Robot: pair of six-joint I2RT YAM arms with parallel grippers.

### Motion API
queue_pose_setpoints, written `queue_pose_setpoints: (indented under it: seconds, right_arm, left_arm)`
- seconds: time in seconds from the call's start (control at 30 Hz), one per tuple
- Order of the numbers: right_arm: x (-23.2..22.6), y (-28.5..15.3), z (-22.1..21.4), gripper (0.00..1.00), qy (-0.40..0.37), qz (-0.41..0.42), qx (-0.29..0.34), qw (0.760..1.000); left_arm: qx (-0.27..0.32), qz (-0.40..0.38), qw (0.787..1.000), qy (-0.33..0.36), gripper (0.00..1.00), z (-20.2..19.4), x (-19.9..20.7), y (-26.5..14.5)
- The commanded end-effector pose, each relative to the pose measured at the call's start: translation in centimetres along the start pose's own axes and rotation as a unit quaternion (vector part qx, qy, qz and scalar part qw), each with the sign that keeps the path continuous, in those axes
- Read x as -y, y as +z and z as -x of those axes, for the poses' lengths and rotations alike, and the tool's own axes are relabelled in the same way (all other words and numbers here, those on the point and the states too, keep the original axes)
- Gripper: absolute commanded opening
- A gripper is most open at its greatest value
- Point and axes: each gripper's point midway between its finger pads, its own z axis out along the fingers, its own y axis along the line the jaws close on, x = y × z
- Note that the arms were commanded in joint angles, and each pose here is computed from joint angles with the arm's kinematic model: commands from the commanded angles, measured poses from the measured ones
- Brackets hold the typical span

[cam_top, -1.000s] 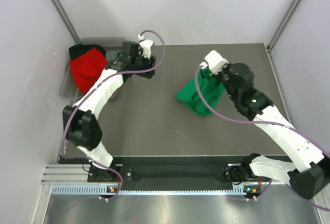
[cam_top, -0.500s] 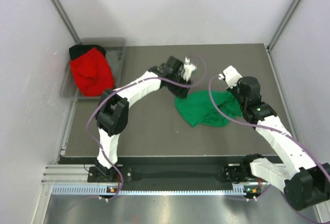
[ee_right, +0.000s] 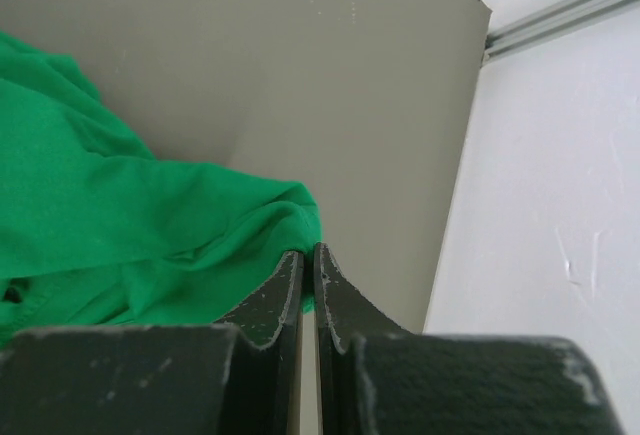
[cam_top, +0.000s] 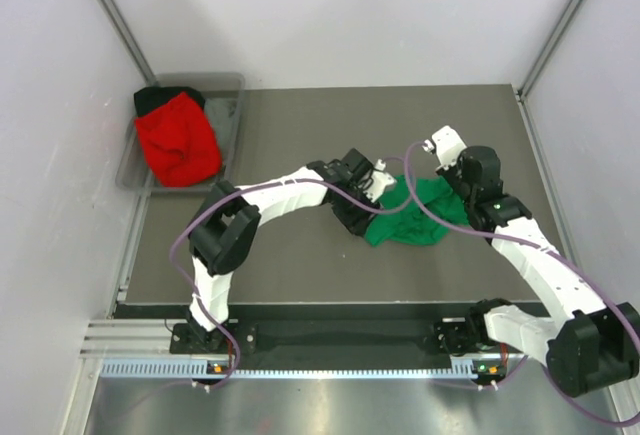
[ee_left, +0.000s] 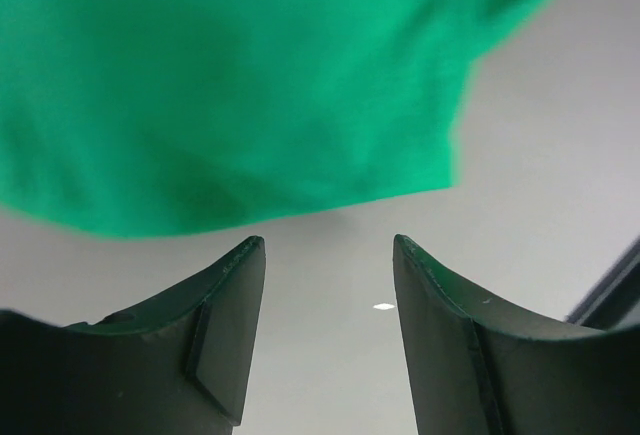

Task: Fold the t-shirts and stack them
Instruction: Flatten the tshirt out

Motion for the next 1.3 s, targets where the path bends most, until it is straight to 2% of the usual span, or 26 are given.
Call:
queue_pose_setpoints:
  seconds: [0.0, 0.23, 0.53, 0.57, 0.67, 0.7, 0.73, 0.77, 0.83, 0.9, 0.93, 0.97, 1.0, 1.03, 1.1, 1.13, 1.2, 1.23, 1.27]
  right_arm:
    - [1.0, 0.1, 1.4, 0.00, 0.026, -0.013, 0.028, 0.999]
    - [0.7, 0.3, 0.5, 0.00, 0.031, -0.011, 0.023, 0.999]
    - [0.8, 0.5, 0.1, 0.00, 0.040, -0.010, 0.022, 0.999]
    - [0.8, 0.5, 0.1, 0.00, 0.042, -0.010, 0.021, 0.999]
    - [1.0, 0.4, 0.1, 0.00, 0.044, -0.012, 0.022, 0.999]
    - [1.0, 0.3, 0.1, 0.00, 0.044, -0.012, 0.023, 0.999]
    - [1.1, 0.3, 0.1, 0.00, 0.044, -0.014, 0.024, 0.999]
    - [1.1, 0.3, 0.0, 0.00, 0.045, -0.014, 0.022, 0.999]
    - [1.5, -0.1, 0.2, 0.00, 0.048, -0.020, 0.027, 0.998]
    - [2.1, -0.6, 0.7, 0.00, 0.049, -0.026, 0.034, 0.998]
    - [2.3, -0.9, 0.8, 0.00, 0.048, -0.027, 0.035, 0.998]
    - [2.7, -1.5, 1.3, 0.00, 0.044, -0.026, 0.040, 0.998]
    - [3.3, -2.3, 1.9, 0.00, 0.041, -0.030, 0.052, 0.997]
    - [3.6, -2.8, 2.0, 0.00, 0.029, -0.029, 0.054, 0.998]
    - [4.7, -4.7, 4.0, 0.00, 0.024, -0.031, 0.092, 0.995]
    - [5.1, -6.3, 5.4, 0.00, 0.021, -0.023, 0.121, 0.992]
    - [5.3, -7.9, 6.8, 0.00, 0.024, -0.007, 0.149, 0.989]
    - [5.0, -8.6, 6.6, 0.00, 0.030, 0.008, 0.145, 0.989]
    - [5.1, -10.3, 8.7, 0.00, 0.041, 0.035, 0.182, 0.982]
  left_arm:
    - [0.034, -0.013, 0.999, 0.038, 0.59, 2.3, 3.1, -0.9]
    - [0.012, -0.021, 0.998, 0.056, 0.58, 2.1, 5.1, 1.0]
    - [-0.008, 0.001, 0.998, 0.057, 0.56, 2.7, 4.4, 2.7]
    - [-0.024, 0.005, 0.998, 0.054, 0.55, 2.0, 4.1, 3.4]
    - [-0.034, 0.010, 0.998, 0.055, 0.40, 1.9, 3.8, 3.9]
    - [-0.033, 0.011, 0.998, 0.056, 0.32, 2.0, 3.8, 3.9]
    - [-0.032, 0.012, 0.998, 0.056, 0.05, 2.1, 3.8, 3.8]
    - [-0.030, 0.016, 0.998, 0.057, 0.00, 2.3, 3.7, 3.5]
    - [-0.025, 0.033, 0.997, 0.061, 0.00, 2.4, 3.2, 2.8]
    - [0.001, 0.054, 0.995, 0.080, 0.00, 3.5, 3.0, -0.1]
    - [-0.009, 0.068, 0.994, 0.085, 0.00, 2.0, 2.3, -0.9]
    - [0.032, 0.101, 0.988, 0.115, 0.00, 3.2, 1.8, -4.9]
    - [0.044, 0.128, 0.983, 0.127, 0.00, 2.9, 1.0, -6.9]
    - [0.074, 0.151, 0.974, 0.150, 0.00, 2.2, 0.3, -10.5]
    - [0.106, 0.205, 0.960, 0.159, 0.00, 1.8, -1.5, -14.4]
    - [0.126, 0.231, 0.952, 0.154, 0.00, 1.3, -2.3, -17.6]
    - [0.141, 0.201, 0.957, 0.152, 0.00, 1.2, -1.3, -19.9]
    - [0.169, 0.197, 0.958, 0.123, 0.00, 1.9, -2.8, -22.6]
    - [0.196, 0.187, 0.956, 0.116, 0.00, 2.1, -2.6, -24.7]
